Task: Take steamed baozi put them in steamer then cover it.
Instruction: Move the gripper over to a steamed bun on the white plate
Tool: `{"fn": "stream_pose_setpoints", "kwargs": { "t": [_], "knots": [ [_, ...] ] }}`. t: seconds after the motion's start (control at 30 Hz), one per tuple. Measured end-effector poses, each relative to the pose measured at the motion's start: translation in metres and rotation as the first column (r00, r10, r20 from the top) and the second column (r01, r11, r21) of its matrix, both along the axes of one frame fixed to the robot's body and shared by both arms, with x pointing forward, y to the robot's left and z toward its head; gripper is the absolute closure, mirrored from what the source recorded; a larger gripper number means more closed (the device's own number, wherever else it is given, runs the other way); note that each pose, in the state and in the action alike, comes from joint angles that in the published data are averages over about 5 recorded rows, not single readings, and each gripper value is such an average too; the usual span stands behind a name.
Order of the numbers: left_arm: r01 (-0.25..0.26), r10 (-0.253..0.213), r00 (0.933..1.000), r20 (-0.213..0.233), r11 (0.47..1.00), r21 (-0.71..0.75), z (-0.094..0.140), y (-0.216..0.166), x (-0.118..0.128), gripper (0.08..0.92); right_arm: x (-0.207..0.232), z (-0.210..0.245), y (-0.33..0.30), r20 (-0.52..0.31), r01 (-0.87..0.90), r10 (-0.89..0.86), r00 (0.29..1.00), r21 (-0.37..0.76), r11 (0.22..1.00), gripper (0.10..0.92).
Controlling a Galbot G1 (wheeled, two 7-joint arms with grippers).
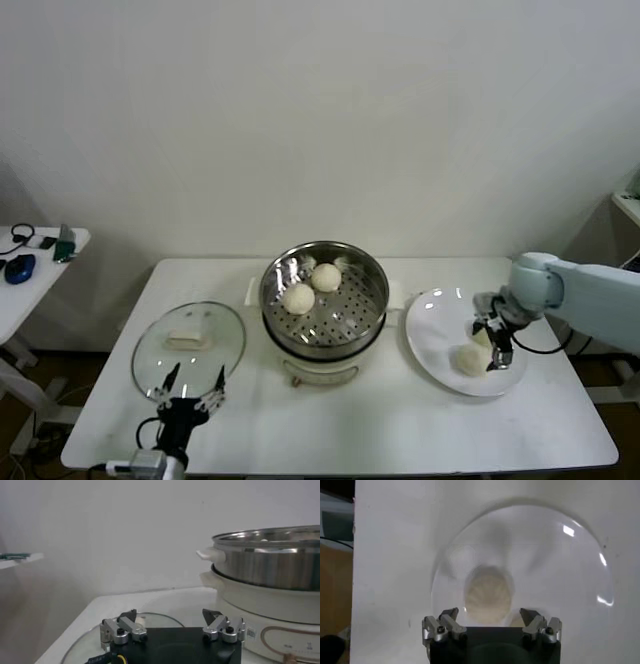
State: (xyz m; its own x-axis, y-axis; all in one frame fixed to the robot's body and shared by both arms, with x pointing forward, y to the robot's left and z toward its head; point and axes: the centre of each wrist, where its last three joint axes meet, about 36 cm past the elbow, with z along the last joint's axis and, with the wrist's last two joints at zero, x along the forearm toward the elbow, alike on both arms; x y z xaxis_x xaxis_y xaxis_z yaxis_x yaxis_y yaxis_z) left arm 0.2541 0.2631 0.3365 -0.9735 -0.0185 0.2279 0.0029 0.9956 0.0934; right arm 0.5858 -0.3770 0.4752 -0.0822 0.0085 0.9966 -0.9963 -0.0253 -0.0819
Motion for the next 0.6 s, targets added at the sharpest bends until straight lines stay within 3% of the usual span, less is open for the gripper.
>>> {"fn": "stream_pose_setpoints", "kwargs": {
  "t": [0.23, 0.6],
  "knots": [
    [0.002, -0.002, 1.0000, 0.001, 1.000, 0.006, 0.001, 0.001, 0.001, 0.177, 0.000, -0.024, 0.005, 0.012, 0.014, -0.014, 1.000, 0.012, 1.000, 0.216],
    [0.006, -0.006, 0.9999, 0.011, 1.000, 0.012, 0.006, 0.000, 0.004, 0.177, 0.000, -0.022, 0.005, 0.013, 0.012, -0.013, 1.000, 0.031, 0.999, 0.375]
  ]
}}
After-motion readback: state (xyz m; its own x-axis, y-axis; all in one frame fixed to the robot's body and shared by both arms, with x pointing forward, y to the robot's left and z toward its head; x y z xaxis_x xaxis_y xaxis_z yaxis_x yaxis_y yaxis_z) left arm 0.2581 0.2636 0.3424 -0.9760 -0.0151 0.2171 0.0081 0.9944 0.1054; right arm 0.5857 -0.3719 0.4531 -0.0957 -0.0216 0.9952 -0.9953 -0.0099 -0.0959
